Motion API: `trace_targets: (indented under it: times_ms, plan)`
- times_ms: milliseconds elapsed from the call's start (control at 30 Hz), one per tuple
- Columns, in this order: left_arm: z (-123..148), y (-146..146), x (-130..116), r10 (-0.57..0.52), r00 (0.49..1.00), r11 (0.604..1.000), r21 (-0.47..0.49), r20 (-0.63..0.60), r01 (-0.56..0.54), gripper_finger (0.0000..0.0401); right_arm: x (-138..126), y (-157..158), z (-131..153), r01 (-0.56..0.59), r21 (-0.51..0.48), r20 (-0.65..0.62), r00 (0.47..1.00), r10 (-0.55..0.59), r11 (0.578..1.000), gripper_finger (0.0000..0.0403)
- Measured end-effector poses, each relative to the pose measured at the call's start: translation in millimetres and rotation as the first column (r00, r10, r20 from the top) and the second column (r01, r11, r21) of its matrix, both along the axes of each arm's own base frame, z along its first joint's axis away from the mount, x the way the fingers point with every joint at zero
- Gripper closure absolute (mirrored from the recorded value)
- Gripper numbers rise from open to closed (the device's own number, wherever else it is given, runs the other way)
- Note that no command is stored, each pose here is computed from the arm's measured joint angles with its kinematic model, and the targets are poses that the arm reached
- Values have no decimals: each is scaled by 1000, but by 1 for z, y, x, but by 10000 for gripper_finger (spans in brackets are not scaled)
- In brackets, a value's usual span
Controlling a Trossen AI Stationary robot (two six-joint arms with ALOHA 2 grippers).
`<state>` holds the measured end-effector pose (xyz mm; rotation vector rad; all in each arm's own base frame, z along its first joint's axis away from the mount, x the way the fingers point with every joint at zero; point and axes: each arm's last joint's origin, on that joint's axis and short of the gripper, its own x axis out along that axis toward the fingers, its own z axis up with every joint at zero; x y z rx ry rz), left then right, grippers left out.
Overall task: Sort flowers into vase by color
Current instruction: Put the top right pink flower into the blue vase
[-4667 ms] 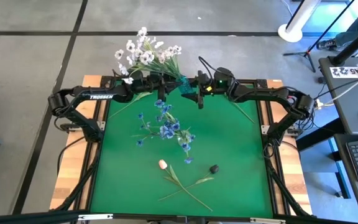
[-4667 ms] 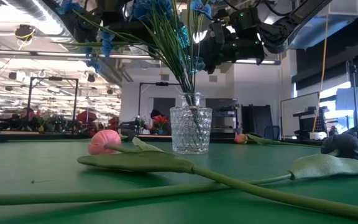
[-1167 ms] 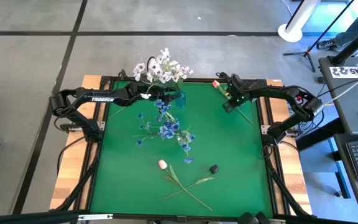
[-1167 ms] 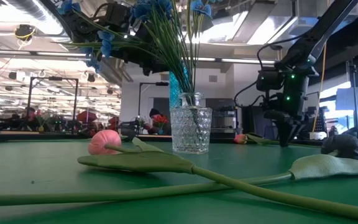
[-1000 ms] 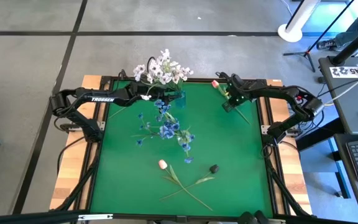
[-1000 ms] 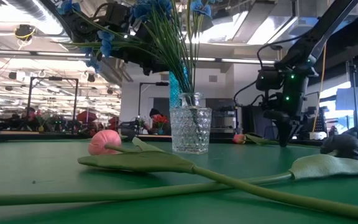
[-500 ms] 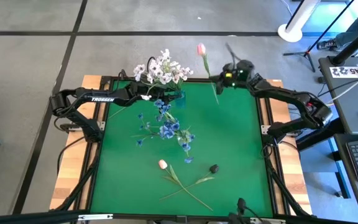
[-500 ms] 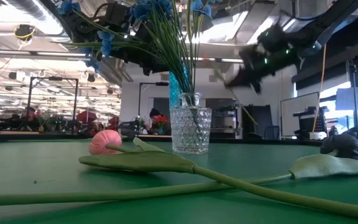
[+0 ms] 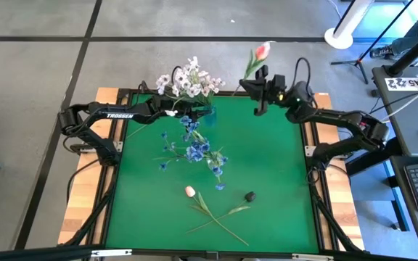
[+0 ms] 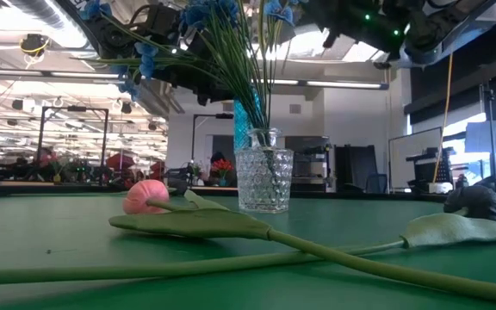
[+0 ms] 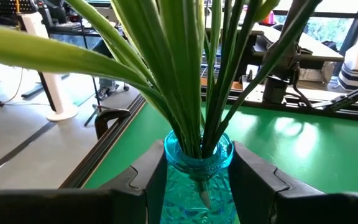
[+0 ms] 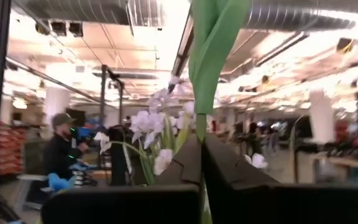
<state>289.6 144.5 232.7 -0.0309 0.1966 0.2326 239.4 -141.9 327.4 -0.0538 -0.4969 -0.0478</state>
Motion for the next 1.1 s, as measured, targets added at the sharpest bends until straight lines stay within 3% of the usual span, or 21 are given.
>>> trace_targets:
  times_ms: [200, 600, 867, 1100]
  plan:
    - [0, -3, 1, -58, 998, 998, -23, 9, 59, 264, 18, 18, -6, 52, -105, 49, 998, -47, 993, 402]
    - [0, -8, 3, -85, 996, 996, -28, 8, 85, 264, 69, -3, -15, -51, -59, -51, 998, 48, 997, 403]
    - [0, -5, 2, -58, 998, 998, -22, 9, 59, 264, 76, -6, -23, -93, 6, -119, 989, 93, 996, 403]
    - [-1, -3, 1, -53, 999, 998, -23, 2, 53, 264, 74, -5, -19, -104, -4, -99, 990, 104, 995, 403]
